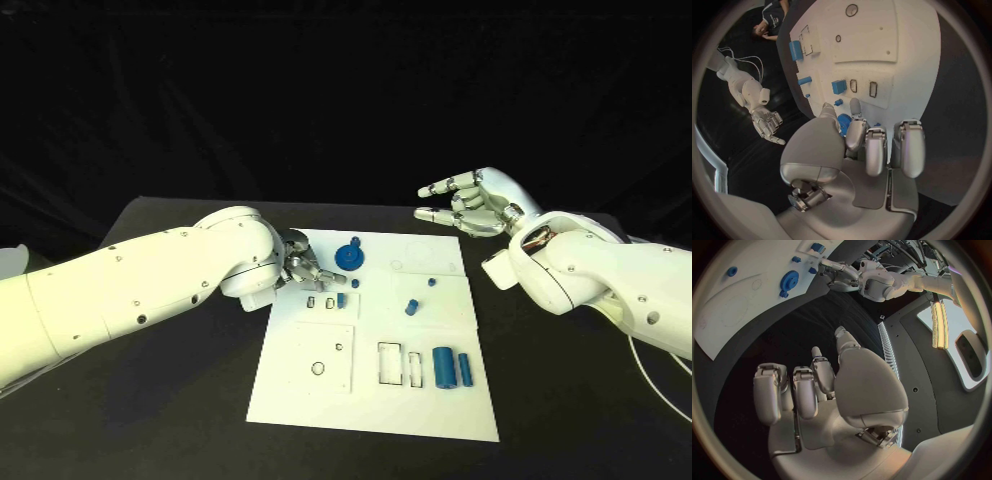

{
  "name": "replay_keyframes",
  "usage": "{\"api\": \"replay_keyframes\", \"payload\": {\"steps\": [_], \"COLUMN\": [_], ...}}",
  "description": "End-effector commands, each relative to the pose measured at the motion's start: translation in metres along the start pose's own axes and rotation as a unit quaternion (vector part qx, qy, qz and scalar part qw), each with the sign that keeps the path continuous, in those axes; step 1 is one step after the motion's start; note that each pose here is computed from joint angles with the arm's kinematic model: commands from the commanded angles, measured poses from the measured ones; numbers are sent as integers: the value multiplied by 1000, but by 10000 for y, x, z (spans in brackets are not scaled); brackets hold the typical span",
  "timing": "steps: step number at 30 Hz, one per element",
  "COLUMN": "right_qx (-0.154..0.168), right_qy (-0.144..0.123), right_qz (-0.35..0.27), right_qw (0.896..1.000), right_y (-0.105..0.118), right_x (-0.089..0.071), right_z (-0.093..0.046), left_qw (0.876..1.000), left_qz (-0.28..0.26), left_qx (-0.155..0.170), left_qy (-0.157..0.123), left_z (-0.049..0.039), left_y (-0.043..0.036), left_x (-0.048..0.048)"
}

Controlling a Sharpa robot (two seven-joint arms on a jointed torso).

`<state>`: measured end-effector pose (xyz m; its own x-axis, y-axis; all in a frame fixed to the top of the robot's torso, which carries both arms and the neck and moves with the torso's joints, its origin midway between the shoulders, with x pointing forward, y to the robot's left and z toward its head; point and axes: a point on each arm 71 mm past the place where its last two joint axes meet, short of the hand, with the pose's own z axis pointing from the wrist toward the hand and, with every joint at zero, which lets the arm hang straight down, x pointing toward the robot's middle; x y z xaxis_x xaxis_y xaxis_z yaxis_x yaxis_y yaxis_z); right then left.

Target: Assemble the parts on the task board

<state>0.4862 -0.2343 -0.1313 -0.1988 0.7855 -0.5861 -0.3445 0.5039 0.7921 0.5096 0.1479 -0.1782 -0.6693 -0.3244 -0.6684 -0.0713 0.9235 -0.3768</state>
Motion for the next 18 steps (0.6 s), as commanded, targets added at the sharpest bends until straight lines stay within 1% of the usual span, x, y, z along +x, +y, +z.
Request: {"api": "replay_keyframes", "payload": {"steps": [1,7,10,18], "right_qx": [4,7,8,10], "right_qy": [2,3,5,7], "right_qz": [0,-1,-1,-1], "right_qw": [1000,1000,1000,1000], "right_y": [-4,-13,-14,-19], "right_x": [3,8,14,24], "right_z": [4,14,19,29], "left_qw": [999,998,998,997], "left_qz": [37,54,59,70], "left_qx": [-16,-11,-9,-7], "left_qy": [14,23,27,35], "left_z": [7,23,28,47], "left_y": [-17,-119,-156,-218], "left_x": [12,46,60,79]}}
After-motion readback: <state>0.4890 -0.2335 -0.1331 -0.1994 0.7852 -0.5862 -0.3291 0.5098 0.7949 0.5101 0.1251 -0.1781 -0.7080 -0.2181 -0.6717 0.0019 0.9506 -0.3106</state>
